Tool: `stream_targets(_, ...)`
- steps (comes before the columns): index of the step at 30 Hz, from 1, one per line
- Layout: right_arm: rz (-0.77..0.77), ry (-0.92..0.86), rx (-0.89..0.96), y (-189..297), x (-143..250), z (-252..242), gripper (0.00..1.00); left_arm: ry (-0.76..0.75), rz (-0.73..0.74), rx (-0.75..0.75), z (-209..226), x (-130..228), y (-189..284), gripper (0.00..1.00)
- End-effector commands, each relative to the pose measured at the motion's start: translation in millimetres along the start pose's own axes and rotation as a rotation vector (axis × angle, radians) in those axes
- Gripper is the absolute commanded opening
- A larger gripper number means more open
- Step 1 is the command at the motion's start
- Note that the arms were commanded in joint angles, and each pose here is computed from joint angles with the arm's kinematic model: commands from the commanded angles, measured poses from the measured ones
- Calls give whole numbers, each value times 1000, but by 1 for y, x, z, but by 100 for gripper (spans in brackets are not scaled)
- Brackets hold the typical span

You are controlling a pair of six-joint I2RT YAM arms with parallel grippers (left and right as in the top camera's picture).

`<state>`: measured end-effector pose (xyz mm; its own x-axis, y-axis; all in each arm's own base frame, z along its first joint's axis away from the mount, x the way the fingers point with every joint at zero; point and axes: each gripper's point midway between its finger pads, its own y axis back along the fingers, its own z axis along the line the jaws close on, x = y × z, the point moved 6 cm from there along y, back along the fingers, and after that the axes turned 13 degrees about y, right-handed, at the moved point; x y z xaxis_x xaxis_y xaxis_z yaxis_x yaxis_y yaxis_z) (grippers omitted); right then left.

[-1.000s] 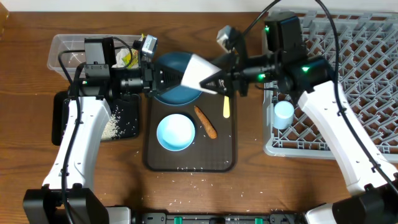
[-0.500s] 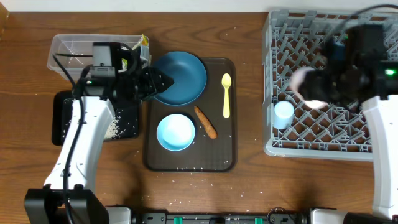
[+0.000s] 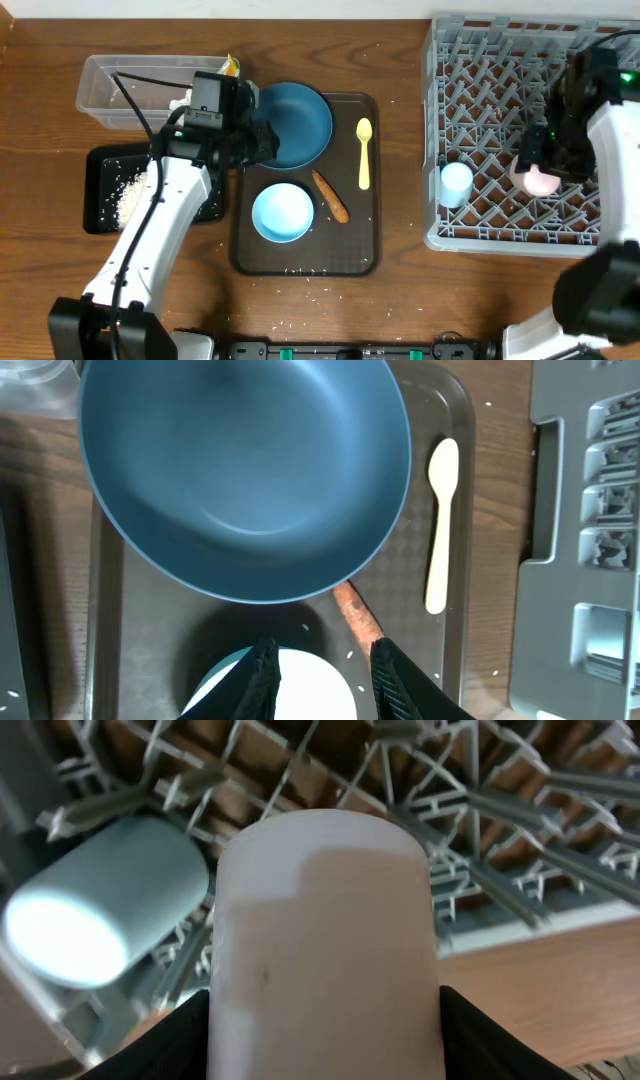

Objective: Sort waste into correct bins and load items into the dishwasher rack

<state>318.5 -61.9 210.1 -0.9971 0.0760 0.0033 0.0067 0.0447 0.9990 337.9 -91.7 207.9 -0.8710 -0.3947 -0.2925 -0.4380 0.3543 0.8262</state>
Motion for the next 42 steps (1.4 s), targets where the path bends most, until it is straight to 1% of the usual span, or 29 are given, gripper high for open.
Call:
stream_targets(1, 14, -22, -11, -13, -11, -2, 49, -33, -40, -16, -3, -7, 7, 33)
stream_targets(5, 64, -18, -33, -27, -13, 1, 51, -33, -39, -16, -3, -6, 7, 33)
stream_targets(7, 87, -17, -35, -31, -12, 1, 57, -32, -39, -16, -3, -6, 7, 33)
stream_targets(8, 94, -17, -36, -32, -12, 1, 65, -32, -39, -16, -3, -6, 7, 33)
stream_targets(11, 92, -17, -36, -31, -12, 1, 93, -33, -39, -16, -3, -6, 7, 33)
stream_targets(12, 87, -18, -36, -30, -12, 1, 99, -33, -39, -16, -3, -6, 7, 33)
stream_targets(15, 69, -19, -48, -22, -15, 2, 99, -33, -39, -16, -3, -6, 7, 33)
stream_targets(19, 8, -12, -87, 4, -22, 5, 99, -33, -40, -16, -3, -7, 7, 33)
stream_targets(23, -102, 48, -147, 41, -30, 16, 99, -35, -38, -15, -3, -6, 7, 33)
stream_targets(25, -162, 88, -185, 59, -34, 29, 99, -62, -35, -14, -5, -5, 6, 33)
stream_targets(29, -274, 213, -294, 81, -42, 72, 99, -123, -40, -34, -9, -1, 4, 34)
stream_targets(34, -384, 385, -411, 91, -52, 140, 99, -162, -55, -84, -15, 6, 1, 34)
stream_targets(36, -433, 408, -441, 93, -56, 169, 99, -163, -79, -142, -10, 5, 1, 34)
stream_targets(37, -461, 408, -452, 93, -60, 185, 98, -133, -101, -174, -5, 2, 4, 34)
stream_targets(40, -539, 358, -441, 84, -71, 224, 82, 6, -158, -199, 8, -6, 22, 34)
stream_targets(42, -580, 331, -420, 69, -77, 250, 80, 73, -204, -192, 16, -11, 42, 34)
